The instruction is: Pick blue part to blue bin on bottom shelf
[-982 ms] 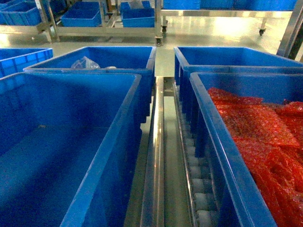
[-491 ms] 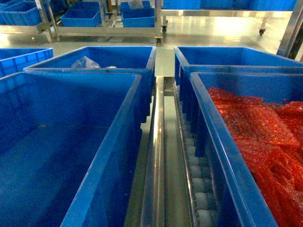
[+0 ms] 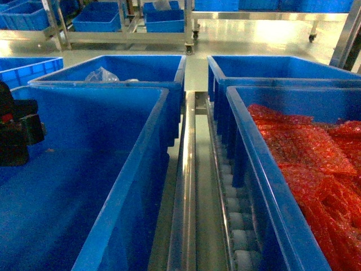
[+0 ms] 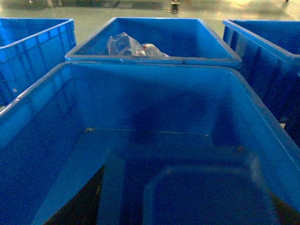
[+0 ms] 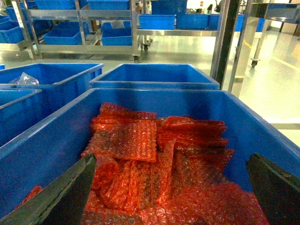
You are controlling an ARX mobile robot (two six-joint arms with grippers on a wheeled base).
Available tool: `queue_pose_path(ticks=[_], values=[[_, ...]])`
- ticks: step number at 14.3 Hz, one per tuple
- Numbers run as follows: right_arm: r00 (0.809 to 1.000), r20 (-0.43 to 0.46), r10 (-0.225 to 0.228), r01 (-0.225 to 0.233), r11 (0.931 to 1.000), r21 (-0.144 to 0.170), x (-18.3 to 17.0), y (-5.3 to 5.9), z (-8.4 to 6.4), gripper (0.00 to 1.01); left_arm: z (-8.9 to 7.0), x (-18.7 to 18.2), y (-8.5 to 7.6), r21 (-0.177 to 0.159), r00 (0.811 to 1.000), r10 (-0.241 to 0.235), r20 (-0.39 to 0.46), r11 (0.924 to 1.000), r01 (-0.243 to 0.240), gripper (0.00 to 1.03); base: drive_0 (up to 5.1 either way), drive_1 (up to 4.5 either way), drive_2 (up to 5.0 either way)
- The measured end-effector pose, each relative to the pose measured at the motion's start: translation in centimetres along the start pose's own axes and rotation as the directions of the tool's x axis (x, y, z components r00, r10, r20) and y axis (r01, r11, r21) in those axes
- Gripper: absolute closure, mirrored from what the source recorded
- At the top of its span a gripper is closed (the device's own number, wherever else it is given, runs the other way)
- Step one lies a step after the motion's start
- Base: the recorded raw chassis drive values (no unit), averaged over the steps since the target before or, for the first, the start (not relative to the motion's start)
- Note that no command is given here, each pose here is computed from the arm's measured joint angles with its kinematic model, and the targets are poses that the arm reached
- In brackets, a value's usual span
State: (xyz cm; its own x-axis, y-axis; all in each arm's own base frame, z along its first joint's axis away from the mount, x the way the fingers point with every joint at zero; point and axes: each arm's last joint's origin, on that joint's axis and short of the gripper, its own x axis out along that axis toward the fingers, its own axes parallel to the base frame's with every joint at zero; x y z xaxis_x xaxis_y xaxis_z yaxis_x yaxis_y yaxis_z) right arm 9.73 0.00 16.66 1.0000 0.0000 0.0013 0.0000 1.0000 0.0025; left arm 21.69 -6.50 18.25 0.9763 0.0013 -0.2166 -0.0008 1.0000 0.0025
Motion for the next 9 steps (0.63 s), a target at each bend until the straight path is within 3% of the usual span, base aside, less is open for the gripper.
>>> queue_pose_path(ticks=[3, 4, 8, 9], values=[[1.0, 0.0, 0.0, 0.0, 1.0, 0.0, 0.0, 0.0, 0.0, 0.03, 0.0, 0.0, 0.0, 0.0, 1.0, -0.001, 0.0, 1.0, 0.001, 0.1, 0.0, 0.0, 0.0], [1.0, 0.0, 0.0, 0.0, 1.0, 0.0, 0.0, 0.0, 0.0, 0.03, 0.0, 0.0, 0.0, 0.0, 1.0, -0.002, 0.0, 1.0, 0.002, 0.04, 0.0, 0.0, 0.0], [1.0, 0.0, 0.0, 0.0, 1.0, 0.0, 0.0, 0.0, 0.0, 0.03, 0.0, 0.0, 0.0, 0.0, 1.0, -0.002, 0.0, 1.0, 0.002, 0.05, 0.0, 0.0, 0.0], [1.0, 0.001, 0.0, 0.0, 1.0, 0.0, 0.0, 0.0, 0.01, 0.03, 0.06, -0.11, 0.42, -0.017, 0.991, -0.009, 0.135, 0.9998, 0.011, 0.17, 0.0, 0.0, 0.0]])
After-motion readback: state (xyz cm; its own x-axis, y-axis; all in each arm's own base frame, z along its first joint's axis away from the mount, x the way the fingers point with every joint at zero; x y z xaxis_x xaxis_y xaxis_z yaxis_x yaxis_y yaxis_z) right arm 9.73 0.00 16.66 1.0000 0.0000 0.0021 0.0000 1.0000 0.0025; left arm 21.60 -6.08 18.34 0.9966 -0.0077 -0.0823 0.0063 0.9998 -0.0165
